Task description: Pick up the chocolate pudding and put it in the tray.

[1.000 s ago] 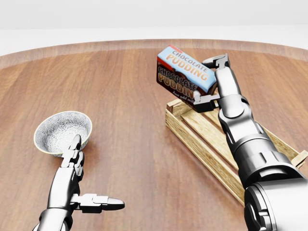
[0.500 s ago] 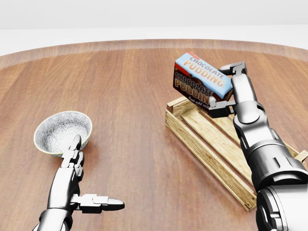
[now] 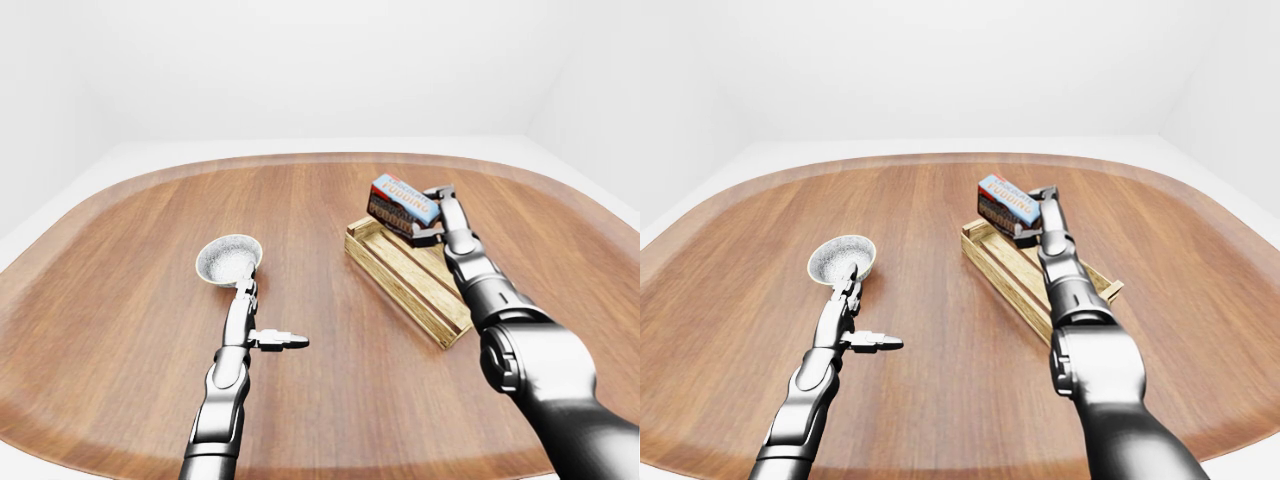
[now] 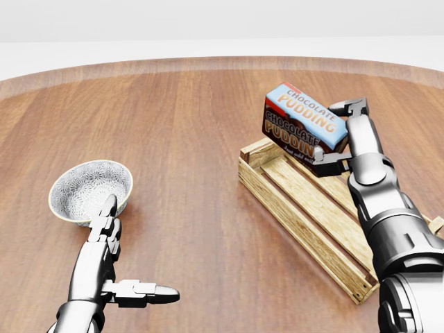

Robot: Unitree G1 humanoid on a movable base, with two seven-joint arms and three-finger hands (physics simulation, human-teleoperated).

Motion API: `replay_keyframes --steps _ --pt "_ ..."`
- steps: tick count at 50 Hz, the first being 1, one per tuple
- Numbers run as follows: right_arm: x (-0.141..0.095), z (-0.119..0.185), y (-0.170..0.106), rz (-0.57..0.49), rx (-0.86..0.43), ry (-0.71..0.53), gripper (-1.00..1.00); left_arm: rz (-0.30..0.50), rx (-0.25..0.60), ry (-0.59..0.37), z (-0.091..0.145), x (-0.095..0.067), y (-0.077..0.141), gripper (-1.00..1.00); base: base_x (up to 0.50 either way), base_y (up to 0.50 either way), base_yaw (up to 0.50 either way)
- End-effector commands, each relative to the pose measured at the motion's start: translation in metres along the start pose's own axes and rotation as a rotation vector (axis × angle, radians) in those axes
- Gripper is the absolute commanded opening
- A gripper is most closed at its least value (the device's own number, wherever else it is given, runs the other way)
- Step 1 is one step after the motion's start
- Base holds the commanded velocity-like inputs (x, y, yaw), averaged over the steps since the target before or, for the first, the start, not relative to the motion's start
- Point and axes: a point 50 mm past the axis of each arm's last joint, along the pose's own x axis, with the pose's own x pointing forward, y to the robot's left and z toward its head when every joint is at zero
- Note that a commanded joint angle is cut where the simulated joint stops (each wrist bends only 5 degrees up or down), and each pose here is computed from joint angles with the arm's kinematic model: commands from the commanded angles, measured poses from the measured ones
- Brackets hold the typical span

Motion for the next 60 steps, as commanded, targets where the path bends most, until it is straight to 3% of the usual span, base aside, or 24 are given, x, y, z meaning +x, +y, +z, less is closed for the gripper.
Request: replay_keyframes --steps 1,60 --pt "-0.002 -0.011 -0.006 -0.027 0.039 0.029 -1.0 -0.008 -0.006 -0.006 0.002 0.0 0.0 1.0 0.0 0.0 0.0" --pt "-0.02 -0.076 -0.005 -0.047 0.055 0.199 -1.0 -0.004 -0.003 0.003 0.0 0.002 -0.001 1.0 0.0 0.0 0.0"
